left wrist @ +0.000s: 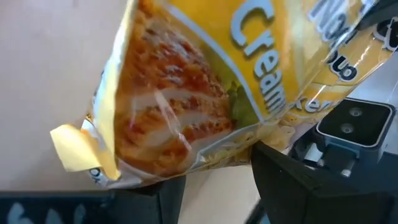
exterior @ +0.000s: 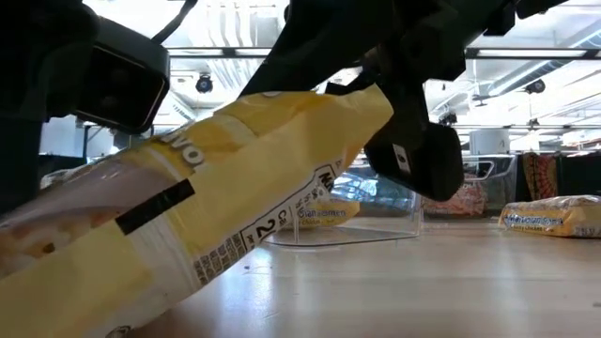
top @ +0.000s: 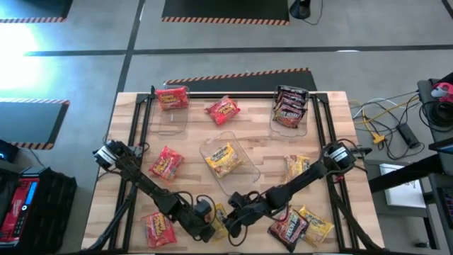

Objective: Sort Maruchan noodles
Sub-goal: Put the bottom left yellow noodle pack into the center transparent bin

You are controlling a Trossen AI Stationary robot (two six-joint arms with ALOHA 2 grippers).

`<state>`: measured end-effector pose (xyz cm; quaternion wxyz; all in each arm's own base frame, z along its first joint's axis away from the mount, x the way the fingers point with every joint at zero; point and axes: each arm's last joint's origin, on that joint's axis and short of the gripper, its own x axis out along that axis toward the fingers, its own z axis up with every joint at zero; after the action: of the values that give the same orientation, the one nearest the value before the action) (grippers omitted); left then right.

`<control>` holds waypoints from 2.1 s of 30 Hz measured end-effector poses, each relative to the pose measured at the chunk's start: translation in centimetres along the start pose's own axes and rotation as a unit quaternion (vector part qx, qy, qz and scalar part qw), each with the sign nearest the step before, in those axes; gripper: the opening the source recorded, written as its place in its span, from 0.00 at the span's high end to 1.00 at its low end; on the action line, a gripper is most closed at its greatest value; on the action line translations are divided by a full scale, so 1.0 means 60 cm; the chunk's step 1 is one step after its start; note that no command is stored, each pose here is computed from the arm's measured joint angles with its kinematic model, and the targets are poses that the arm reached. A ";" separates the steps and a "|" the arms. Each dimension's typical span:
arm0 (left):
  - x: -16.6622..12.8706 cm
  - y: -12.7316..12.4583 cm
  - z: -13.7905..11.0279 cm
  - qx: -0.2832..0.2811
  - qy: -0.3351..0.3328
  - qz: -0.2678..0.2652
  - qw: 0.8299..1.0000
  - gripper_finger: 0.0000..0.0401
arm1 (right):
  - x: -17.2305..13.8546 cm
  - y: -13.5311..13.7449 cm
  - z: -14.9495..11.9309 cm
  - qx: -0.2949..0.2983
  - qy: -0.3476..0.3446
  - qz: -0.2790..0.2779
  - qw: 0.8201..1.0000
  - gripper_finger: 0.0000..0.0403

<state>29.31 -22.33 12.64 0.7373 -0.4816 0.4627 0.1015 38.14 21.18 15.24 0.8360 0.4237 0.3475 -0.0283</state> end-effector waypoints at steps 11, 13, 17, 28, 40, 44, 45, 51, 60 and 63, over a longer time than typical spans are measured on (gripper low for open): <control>-0.076 -0.010 0.015 0.108 -0.067 0.038 0.991 0.60 | -0.015 0.002 0.001 -0.025 0.021 -0.019 0.999 0.84; -0.086 -0.013 0.014 0.112 -0.067 0.034 0.991 0.60 | -0.015 0.002 0.001 -0.026 0.019 -0.019 0.999 0.84; -0.091 -0.005 0.004 0.119 -0.049 0.058 0.990 0.60 | -0.016 0.002 0.001 -0.028 0.017 -0.022 0.999 0.84; -0.096 0.009 -0.021 0.097 -0.039 0.091 0.990 0.60 | -0.018 -0.001 0.004 -0.025 0.017 -0.031 0.999 0.84; -0.088 -0.020 0.001 0.121 -0.117 0.003 0.986 0.60 | -0.016 -0.029 0.011 0.006 0.031 -0.097 0.995 0.84; -0.071 -0.014 0.001 0.118 -0.106 0.006 0.987 0.60 | -0.015 -0.027 0.012 0.011 0.029 -0.091 0.995 0.84; -0.066 -0.014 0.000 0.117 -0.102 0.003 0.988 0.60 | -0.015 -0.027 0.012 0.013 0.028 -0.091 0.995 0.84; -0.057 -0.013 -0.002 0.113 -0.092 -0.004 0.989 0.60 | -0.015 -0.027 0.012 0.040 0.028 -0.090 0.995 0.84; -0.053 0.001 -0.006 0.103 -0.077 0.003 0.992 0.60 | -0.013 -0.014 0.014 0.055 0.037 -0.044 0.997 0.84; -0.052 0.006 -0.007 0.102 -0.073 0.003 0.992 0.60 | -0.012 -0.009 0.016 0.058 0.033 -0.026 0.997 0.81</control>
<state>27.15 -21.54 14.83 0.8140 -0.3937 0.4173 0.0910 37.96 19.95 15.72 0.7975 0.4626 0.3832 -0.0561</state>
